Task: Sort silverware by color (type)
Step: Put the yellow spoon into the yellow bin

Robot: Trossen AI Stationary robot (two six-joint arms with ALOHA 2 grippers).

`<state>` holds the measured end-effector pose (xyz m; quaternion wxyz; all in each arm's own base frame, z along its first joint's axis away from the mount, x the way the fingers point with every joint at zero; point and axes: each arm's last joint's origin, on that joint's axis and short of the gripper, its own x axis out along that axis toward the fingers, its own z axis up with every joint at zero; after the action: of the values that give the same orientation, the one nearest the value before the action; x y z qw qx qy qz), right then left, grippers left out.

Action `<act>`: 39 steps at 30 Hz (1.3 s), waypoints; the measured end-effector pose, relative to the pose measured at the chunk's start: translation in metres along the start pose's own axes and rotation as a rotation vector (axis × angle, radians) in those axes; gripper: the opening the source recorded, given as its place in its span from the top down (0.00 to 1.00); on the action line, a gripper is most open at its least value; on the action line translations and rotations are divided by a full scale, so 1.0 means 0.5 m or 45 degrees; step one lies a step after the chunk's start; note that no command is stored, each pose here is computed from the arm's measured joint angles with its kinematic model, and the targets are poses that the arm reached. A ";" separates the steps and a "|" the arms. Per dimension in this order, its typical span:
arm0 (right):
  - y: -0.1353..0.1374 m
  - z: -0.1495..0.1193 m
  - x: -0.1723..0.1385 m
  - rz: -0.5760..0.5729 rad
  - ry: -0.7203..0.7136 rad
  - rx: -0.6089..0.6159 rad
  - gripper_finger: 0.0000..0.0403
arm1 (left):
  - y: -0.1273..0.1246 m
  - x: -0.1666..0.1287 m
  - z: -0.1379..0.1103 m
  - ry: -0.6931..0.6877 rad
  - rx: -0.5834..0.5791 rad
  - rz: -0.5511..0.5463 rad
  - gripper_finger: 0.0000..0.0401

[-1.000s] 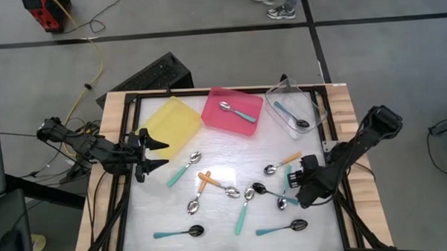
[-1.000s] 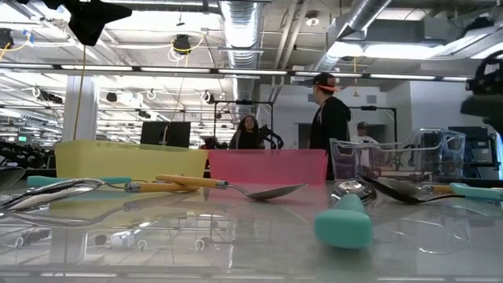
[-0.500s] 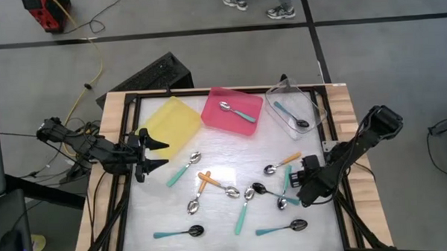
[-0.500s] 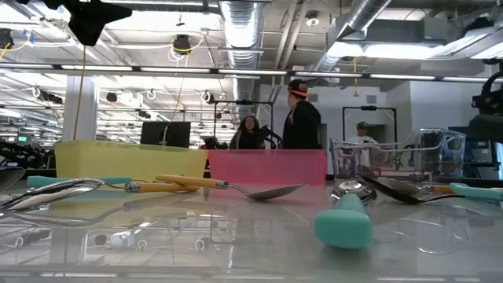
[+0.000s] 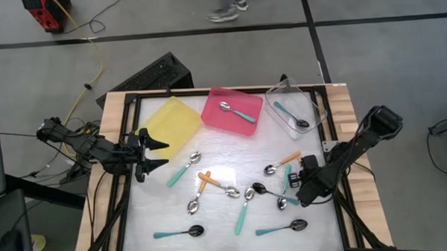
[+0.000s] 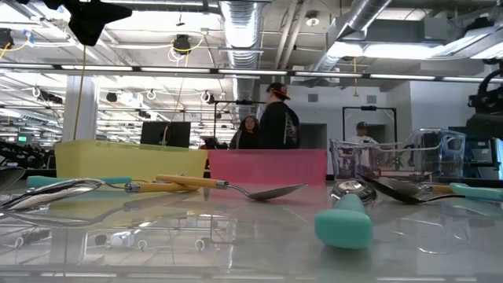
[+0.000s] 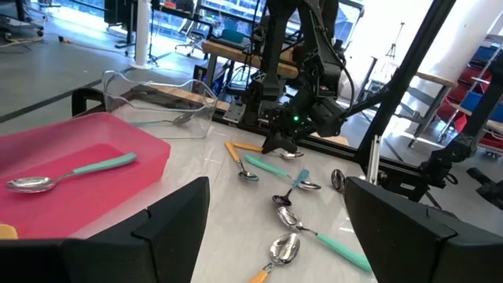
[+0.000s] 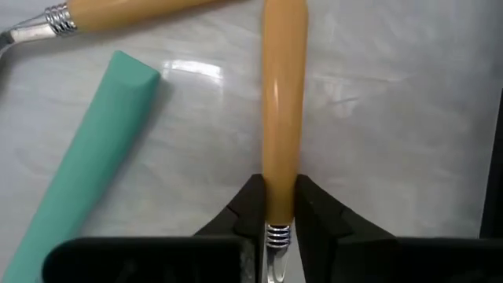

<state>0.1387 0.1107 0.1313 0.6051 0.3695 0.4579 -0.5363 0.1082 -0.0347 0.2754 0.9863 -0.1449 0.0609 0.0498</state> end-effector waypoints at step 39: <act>0.349 0.143 -0.179 1.128 -0.287 -0.833 0.83 | 0.003 0.000 0.001 -0.023 0.012 0.057 0.30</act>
<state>0.3217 0.0980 0.2307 0.9008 0.2602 0.3338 -0.0970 0.1080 -0.0333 0.2757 0.9861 -0.1384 0.0556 0.0730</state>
